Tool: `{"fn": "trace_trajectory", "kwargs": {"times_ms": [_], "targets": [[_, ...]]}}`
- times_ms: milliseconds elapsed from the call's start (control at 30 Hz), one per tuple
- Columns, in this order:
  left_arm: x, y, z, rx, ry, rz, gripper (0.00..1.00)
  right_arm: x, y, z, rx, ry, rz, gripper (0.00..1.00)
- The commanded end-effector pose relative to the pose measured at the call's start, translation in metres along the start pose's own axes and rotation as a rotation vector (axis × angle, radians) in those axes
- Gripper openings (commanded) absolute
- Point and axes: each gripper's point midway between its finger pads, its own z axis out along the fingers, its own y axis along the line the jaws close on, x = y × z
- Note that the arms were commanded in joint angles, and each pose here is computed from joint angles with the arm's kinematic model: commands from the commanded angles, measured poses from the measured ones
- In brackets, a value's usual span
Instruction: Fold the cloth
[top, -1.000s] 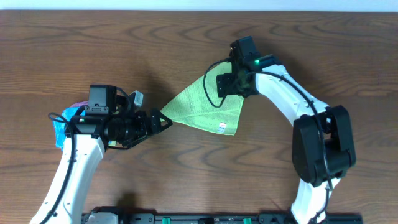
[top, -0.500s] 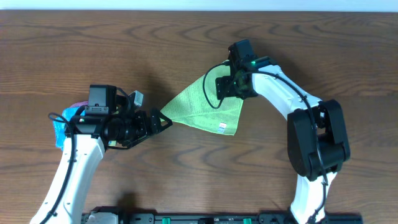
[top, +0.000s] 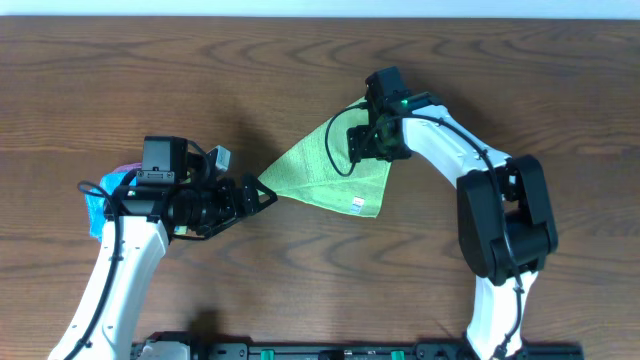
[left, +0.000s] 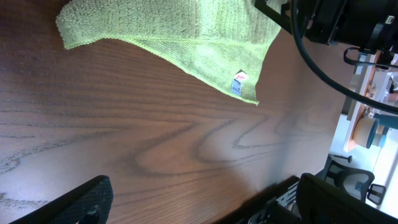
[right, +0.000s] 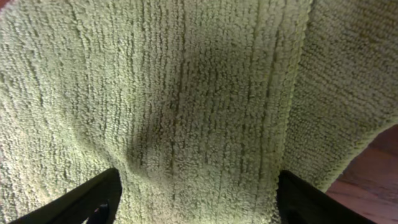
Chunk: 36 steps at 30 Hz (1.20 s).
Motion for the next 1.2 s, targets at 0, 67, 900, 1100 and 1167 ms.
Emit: {"fn": "trace_trajectory", "kwargs": {"times_ms": [0, 67, 900, 1100, 1167], "targets": [[-0.002, -0.003, -0.001, -0.002, -0.007, 0.031, 0.95, 0.005, 0.004, 0.006, -0.01, 0.017, -0.012, 0.77], [-0.002, -0.003, -0.001, -0.002, -0.007, 0.032, 0.95, 0.004, 0.005, 0.006, -0.01, 0.015, -0.013, 0.74], [-0.002, -0.003, -0.001, -0.002, -0.006, 0.032, 0.95, 0.006, 0.029, -0.005, -0.093, 0.012, -0.059, 0.01], [-0.002, -0.003, -0.002, -0.001, -0.004, 0.094, 0.95, -0.015, 0.06, -0.045, -0.116, -0.106, -0.134, 0.01], [-0.001, -0.003, -0.001, -0.002, 0.0, 0.1, 0.96, -0.022, 0.071, -0.057, -0.127, -0.141, -0.165, 0.01]]}}
